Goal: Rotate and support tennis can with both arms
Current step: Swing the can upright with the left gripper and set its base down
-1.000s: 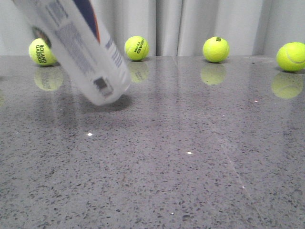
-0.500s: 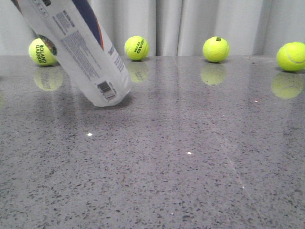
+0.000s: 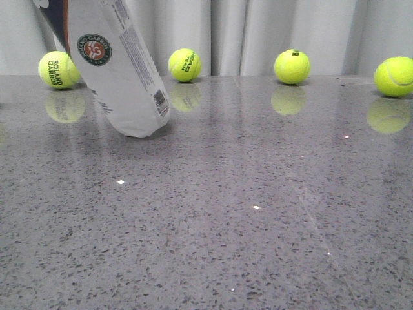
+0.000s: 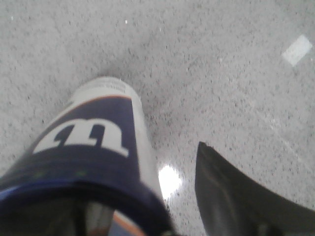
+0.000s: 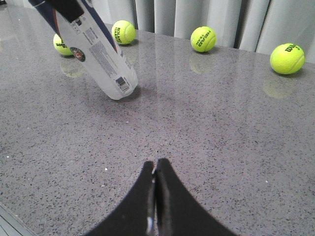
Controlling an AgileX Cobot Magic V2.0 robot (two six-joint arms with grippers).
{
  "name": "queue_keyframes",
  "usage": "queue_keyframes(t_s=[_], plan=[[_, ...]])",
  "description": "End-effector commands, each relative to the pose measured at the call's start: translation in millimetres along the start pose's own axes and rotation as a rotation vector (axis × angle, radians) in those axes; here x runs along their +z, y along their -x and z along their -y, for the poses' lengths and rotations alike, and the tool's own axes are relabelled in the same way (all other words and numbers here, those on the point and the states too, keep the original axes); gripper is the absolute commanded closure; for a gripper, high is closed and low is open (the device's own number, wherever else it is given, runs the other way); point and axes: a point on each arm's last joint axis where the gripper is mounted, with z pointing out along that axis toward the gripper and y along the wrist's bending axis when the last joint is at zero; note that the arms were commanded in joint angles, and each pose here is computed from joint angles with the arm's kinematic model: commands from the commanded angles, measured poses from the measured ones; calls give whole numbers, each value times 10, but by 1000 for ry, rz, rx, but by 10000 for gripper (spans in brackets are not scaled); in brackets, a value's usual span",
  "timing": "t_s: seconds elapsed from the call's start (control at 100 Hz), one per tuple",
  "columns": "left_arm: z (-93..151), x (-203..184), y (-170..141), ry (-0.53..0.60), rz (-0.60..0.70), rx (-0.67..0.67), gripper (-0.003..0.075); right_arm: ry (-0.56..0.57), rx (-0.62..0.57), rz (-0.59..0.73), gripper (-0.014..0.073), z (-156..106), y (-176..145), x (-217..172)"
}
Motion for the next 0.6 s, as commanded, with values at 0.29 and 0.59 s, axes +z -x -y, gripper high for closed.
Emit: queue_keyframes(t_s=[0.29,0.59], plan=[[93,-155,354,-71,114,12,372,-4,-11,97,663,-7,146,-23],[201,-360,481,-76,200,55,372,-4,-11,97,663,-7,146,-23]])
